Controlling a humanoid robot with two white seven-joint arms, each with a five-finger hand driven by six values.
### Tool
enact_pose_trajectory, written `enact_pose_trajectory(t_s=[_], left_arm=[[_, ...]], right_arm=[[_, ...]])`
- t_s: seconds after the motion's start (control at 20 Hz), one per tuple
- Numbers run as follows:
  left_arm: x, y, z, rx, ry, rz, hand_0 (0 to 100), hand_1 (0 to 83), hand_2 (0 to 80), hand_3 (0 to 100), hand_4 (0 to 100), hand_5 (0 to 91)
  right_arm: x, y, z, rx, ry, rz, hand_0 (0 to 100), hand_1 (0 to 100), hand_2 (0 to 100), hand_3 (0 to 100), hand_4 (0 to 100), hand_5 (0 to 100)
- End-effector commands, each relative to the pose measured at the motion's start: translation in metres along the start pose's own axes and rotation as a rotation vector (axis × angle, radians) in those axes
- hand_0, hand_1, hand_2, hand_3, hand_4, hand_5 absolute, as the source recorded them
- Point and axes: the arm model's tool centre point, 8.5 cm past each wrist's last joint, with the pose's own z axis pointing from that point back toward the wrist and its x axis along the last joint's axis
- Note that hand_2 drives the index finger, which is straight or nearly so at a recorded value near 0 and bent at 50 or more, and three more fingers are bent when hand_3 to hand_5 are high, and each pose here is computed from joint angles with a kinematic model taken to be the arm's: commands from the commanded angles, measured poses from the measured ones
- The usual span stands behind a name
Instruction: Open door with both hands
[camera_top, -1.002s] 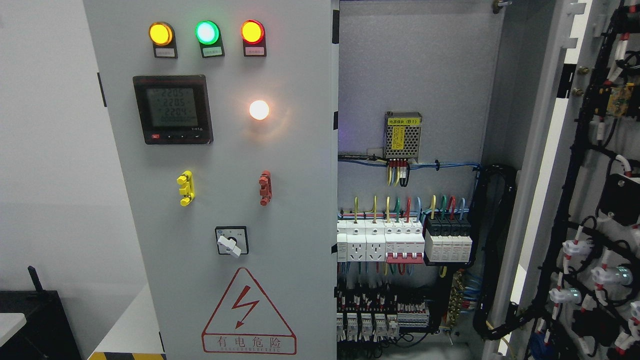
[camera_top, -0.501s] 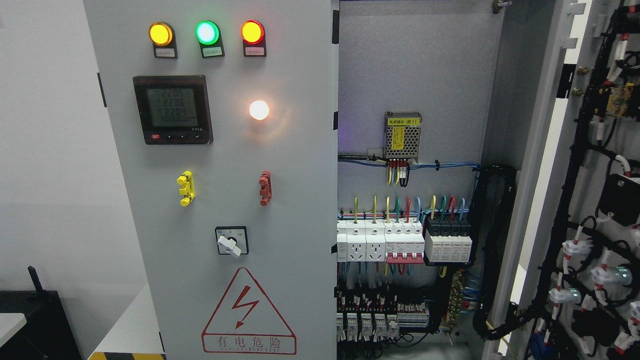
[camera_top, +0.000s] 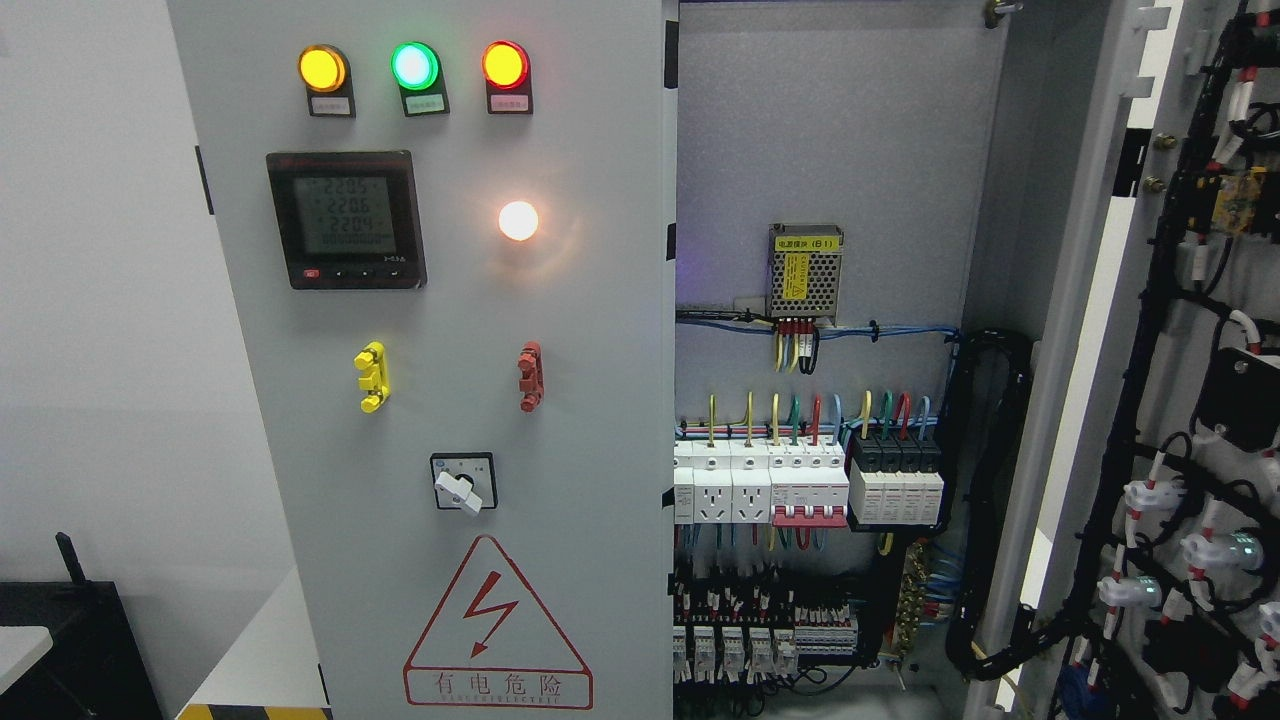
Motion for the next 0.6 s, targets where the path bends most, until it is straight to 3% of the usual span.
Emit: enact_pose_trajectory(t_s=[0.0, 0.55], left_arm=[[-0.001, 0.0, 0.0, -0.002, 0.003, 0.003, 0, 0.0, 0.0, 0, 3, 0.0], [-0.002, -0.002, 0.0, -0.006, 0.005, 0.002, 0, 0.0, 0.0, 0, 3, 0.0]], right_arm=[[0.084, 0.003, 0.006, 0.064, -0.261, 0.058, 23, 0, 0, 0, 0, 0], [0.14, 0.01, 0.006, 0.119, -0.49, 0.092, 23, 0, 0, 0, 0, 0]])
